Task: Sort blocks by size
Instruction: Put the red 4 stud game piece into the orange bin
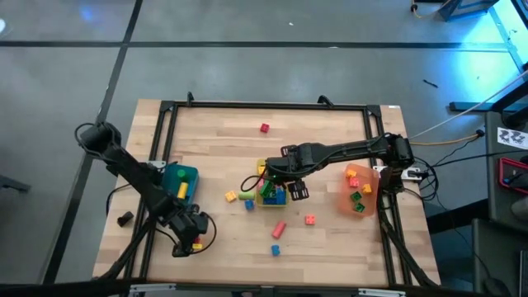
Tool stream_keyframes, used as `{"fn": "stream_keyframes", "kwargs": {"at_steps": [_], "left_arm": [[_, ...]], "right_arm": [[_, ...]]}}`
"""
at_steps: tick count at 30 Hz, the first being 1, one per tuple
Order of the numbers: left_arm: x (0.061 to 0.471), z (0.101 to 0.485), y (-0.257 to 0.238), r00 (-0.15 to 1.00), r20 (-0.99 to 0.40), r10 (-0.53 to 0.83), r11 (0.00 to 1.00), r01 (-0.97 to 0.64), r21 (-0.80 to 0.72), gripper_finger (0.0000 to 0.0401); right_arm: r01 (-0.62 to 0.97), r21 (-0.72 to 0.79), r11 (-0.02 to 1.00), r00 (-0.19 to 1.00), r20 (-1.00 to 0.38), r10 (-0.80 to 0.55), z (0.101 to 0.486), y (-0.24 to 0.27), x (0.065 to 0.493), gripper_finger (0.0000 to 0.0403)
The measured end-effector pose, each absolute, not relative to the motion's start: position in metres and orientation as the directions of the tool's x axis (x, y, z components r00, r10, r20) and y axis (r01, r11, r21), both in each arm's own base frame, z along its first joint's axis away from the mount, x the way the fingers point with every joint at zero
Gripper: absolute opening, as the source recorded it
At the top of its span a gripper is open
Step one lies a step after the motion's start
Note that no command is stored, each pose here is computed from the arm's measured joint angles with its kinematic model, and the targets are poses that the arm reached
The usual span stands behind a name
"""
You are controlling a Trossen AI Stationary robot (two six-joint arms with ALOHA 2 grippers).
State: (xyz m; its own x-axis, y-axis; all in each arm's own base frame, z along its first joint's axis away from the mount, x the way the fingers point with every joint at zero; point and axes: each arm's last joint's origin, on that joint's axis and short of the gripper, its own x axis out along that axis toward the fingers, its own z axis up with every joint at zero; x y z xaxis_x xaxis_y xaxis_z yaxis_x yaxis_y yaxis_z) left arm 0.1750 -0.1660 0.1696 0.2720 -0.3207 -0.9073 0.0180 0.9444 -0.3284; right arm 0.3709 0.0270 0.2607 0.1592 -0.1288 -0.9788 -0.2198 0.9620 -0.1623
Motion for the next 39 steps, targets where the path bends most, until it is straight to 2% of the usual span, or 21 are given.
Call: {"fn": "stream_keyframes", "kwargs": {"at_steps": [11,16,21,25,33,39], "left_arm": [[0.177,0.161,-0.168,0.25,-0.92,-0.301,0.952,0.022,-0.306,0.024],[0.177,0.161,-0.168,0.249,-0.921,-0.301,0.952,0.021,-0.305,0.0186],[0.177,0.162,-0.169,0.247,-0.917,-0.315,0.947,0.024,-0.319,0.012],[0.178,0.162,-0.169,0.248,-0.914,-0.321,0.944,0.004,-0.33,0.0119],[0.186,0.179,-0.158,0.31,-0.885,-0.347,0.907,-0.13,-0.401,0.0119],[0.206,0.206,-0.141,0.445,-0.832,-0.331,0.894,-0.134,-0.427,0.0119]], "right_arm": [[-0.221,-0.161,0.962,0.151,-0.98,-0.129,0.261,0.027,0.37,0.0266],[-0.22,-0.161,0.962,0.15,-0.98,-0.13,0.277,0.026,0.357,0.0266],[-0.196,-0.174,0.965,0.237,-0.963,-0.125,0.305,0.021,0.342,0.0266],[-0.153,-0.185,0.971,0.289,-0.948,-0.135,0.316,0.009,0.329,0.0266],[-0.04,-0.169,0.985,0.357,-0.923,-0.144,0.306,-0.031,0.3,0.0266],[-0.022,-0.219,0.975,0.534,-0.827,-0.174,0.303,-0.054,0.294,0.0266]]}}
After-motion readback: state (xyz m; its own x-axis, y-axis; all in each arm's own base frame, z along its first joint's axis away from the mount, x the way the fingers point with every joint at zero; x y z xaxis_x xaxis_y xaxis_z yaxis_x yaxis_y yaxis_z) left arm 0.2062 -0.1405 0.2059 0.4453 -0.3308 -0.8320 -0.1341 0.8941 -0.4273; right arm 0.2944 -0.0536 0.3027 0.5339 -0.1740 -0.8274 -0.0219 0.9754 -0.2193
